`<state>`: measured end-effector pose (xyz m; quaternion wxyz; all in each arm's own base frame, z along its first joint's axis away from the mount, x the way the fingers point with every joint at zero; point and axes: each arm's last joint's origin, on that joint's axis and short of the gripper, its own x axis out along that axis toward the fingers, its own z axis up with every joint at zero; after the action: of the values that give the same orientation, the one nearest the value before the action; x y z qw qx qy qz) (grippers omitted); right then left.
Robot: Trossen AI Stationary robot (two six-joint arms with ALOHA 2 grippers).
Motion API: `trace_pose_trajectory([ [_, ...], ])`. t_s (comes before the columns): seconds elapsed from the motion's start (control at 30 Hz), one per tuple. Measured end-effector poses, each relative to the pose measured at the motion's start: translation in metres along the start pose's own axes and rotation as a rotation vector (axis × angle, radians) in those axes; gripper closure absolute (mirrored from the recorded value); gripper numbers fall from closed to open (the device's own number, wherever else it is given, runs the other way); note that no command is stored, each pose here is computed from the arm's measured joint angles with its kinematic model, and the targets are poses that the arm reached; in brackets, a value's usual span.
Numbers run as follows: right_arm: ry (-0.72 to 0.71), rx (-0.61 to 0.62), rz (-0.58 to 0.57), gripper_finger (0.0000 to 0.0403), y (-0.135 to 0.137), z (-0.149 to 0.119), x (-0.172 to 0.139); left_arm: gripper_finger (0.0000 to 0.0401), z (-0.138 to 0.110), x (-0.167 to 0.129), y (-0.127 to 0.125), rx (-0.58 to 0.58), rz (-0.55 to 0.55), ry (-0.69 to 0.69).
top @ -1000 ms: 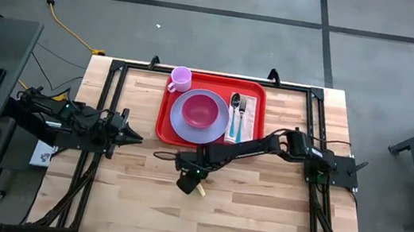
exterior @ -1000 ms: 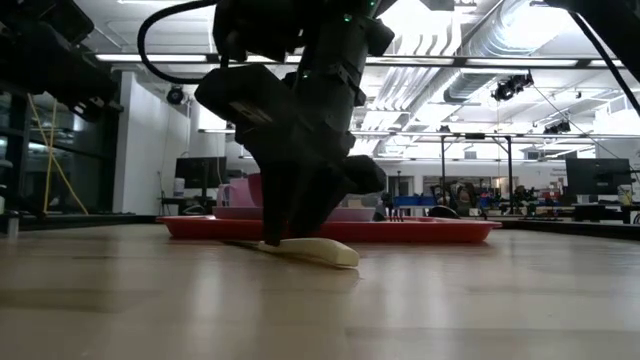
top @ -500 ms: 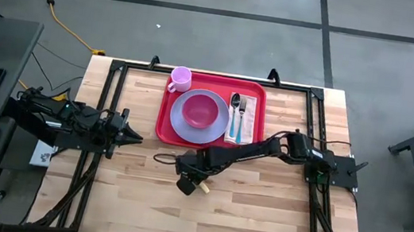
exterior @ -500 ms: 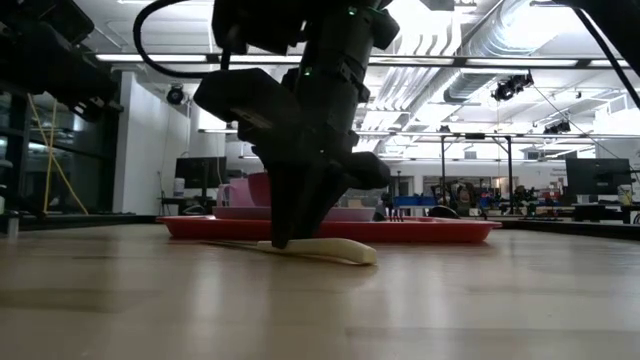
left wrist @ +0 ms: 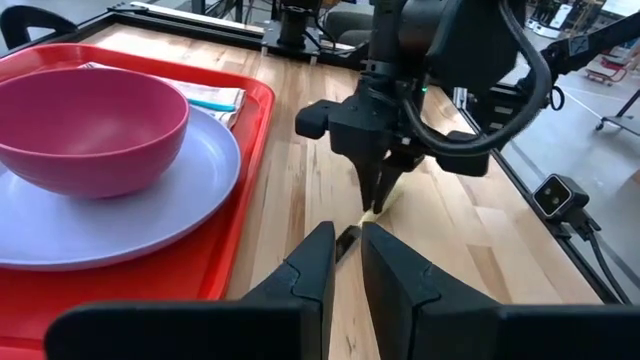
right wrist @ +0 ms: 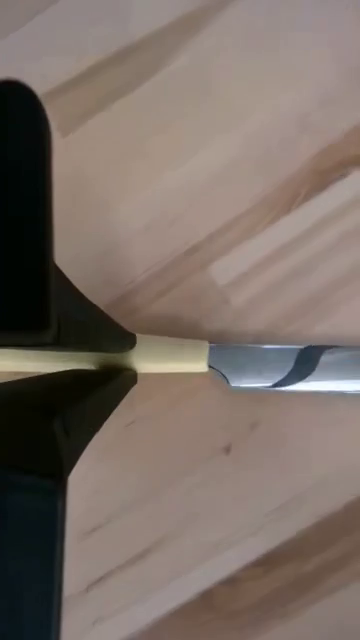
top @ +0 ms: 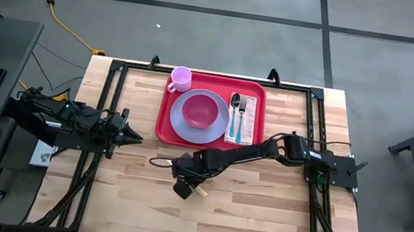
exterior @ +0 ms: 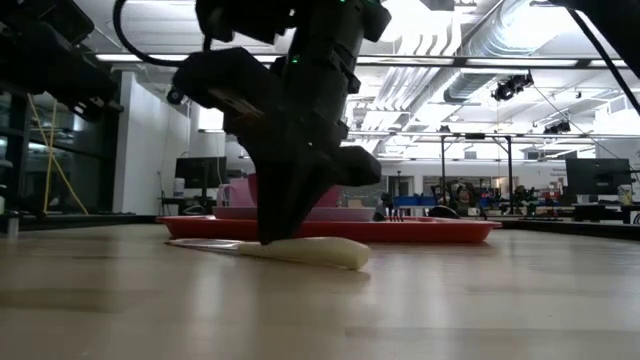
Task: Set up tray
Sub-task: Put the yellow knife to the right of the blue fork on the light pink napkin
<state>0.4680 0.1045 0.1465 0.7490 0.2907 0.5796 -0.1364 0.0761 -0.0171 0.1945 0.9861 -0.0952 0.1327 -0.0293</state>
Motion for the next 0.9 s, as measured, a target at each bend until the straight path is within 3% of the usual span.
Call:
trace_pose_trajectory([
  [0.9, 0.022, 0.003, 0.012, 0.0403, 0.0053, 0.0004, -0.0072, 0.0316, -0.0006, 0.0000, 0.0001, 0.001, 0.000, 0.007],
])
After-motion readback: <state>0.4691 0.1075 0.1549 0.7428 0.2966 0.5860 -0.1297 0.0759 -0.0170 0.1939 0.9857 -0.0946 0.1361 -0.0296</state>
